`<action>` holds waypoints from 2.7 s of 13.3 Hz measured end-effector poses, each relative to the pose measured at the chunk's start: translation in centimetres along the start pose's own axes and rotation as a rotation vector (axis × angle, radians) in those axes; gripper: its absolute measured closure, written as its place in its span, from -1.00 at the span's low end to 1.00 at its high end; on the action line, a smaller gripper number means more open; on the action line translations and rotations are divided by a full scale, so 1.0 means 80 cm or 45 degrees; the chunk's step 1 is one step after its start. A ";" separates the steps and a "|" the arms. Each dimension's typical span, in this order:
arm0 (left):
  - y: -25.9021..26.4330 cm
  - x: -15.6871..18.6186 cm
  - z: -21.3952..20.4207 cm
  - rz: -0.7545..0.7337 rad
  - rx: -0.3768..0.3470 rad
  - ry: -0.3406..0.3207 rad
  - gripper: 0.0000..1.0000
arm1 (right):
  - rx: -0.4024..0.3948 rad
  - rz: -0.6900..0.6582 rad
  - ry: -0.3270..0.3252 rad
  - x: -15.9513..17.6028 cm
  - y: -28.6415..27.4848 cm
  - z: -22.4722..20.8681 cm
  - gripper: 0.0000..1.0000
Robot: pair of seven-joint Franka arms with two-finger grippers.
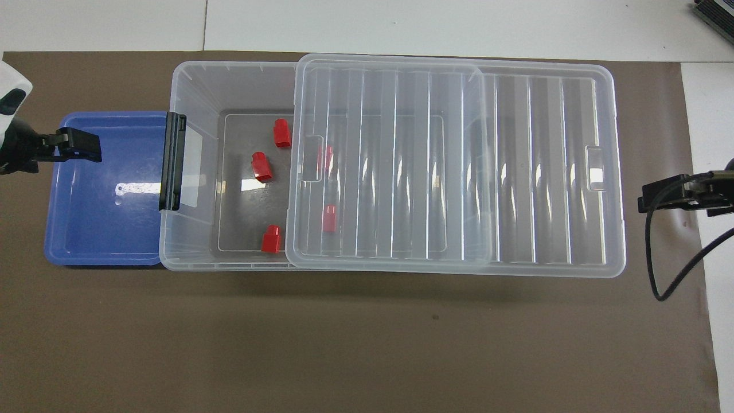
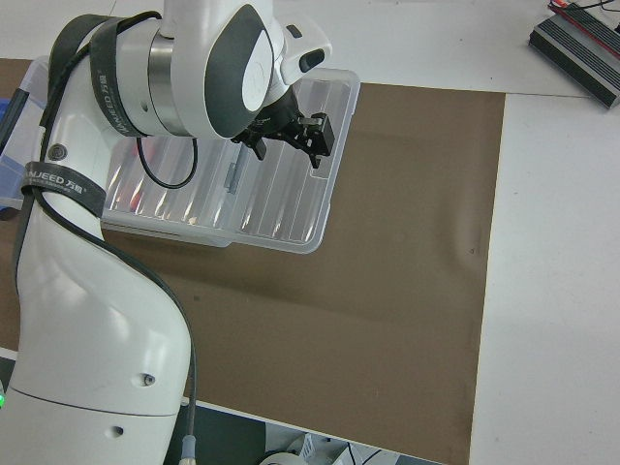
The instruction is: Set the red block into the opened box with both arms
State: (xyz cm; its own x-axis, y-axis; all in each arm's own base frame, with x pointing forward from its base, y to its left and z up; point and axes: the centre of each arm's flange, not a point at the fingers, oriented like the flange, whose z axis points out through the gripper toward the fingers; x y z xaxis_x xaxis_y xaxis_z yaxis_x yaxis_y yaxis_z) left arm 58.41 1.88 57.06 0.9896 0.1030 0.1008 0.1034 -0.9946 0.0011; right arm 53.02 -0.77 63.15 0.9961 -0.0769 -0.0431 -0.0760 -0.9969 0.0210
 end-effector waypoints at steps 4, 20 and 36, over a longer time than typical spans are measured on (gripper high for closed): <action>-0.003 -0.004 0.002 0.013 -0.004 -0.036 -1.00 | 0.000 -0.062 0.016 0.005 0.011 0.004 0.44; 0.009 -0.024 -0.041 0.039 -0.001 -0.071 -1.00 | -0.009 -0.329 0.304 0.147 0.091 0.208 0.98; 0.028 -0.030 -0.059 0.074 -0.003 -0.058 -1.00 | 0.116 -0.395 0.319 0.149 -0.059 0.214 0.98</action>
State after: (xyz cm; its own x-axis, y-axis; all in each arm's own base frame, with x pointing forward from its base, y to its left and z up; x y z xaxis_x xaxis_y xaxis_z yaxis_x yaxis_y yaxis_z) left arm 55.82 -0.65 61.52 0.9975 0.0449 0.0553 0.0451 -0.9990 -0.0010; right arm 64.50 2.74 45.47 0.9517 0.2230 0.2111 0.2371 -0.9705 -0.0439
